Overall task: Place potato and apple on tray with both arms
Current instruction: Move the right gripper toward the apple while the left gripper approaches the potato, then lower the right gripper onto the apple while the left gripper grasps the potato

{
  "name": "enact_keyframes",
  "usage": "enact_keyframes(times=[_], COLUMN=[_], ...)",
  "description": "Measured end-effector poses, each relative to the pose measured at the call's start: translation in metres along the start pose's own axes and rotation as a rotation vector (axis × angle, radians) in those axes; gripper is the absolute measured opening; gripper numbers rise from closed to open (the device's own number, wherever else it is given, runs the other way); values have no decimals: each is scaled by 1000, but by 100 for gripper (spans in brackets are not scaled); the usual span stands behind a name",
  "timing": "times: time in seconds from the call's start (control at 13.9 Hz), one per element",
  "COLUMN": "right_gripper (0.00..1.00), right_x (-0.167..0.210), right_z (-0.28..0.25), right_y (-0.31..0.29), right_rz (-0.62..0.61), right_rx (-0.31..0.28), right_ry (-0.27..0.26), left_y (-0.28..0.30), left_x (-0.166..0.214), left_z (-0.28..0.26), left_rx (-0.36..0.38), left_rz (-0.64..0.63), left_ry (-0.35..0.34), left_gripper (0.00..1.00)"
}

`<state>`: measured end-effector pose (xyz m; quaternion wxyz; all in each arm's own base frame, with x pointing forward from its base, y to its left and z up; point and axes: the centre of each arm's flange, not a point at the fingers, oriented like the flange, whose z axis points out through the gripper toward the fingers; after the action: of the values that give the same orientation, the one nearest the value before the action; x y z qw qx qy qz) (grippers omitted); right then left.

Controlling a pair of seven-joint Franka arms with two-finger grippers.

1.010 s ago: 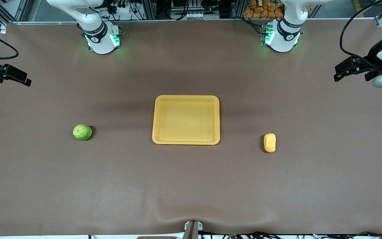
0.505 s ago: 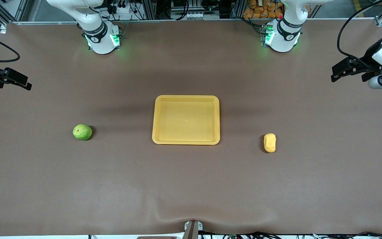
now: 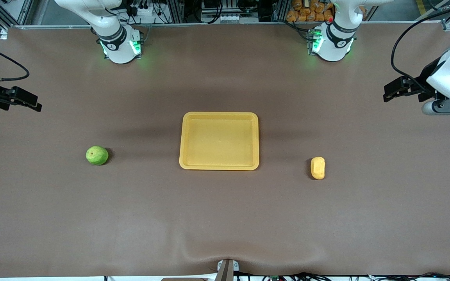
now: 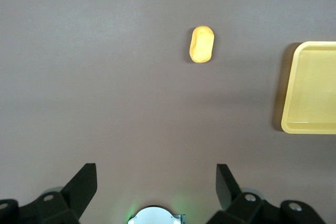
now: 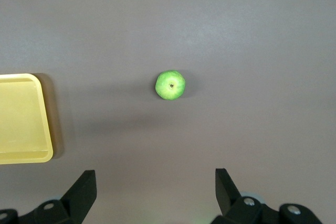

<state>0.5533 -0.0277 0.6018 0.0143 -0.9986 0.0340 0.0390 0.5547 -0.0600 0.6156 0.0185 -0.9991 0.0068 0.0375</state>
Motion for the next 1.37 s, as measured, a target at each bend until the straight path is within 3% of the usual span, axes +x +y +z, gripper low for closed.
enact_keyframes(times=[0.36,0.58,0.79,1.15,1.37], right_gripper=[100,100,100,100,100], right_x=[4,8,10,13,13], right_z=[12,22,30,36,43], right_y=[1,12,18,16,16], right_rz=[5,18,17,-11,-11], right_rx=[15,54,66,89,92], right_ry=[-15,-24,-31,-17,-26], left_y=[6,16,33,58,60], left_x=[9,23,46,69,78], left_z=[9,29,64,129,166], left_rx=[-3,-8,-15,-15,-24], left_rz=[10,27,53,58,56], left_ry=[19,34,27,-59,-26], left_gripper=[100,100,100,100,100])
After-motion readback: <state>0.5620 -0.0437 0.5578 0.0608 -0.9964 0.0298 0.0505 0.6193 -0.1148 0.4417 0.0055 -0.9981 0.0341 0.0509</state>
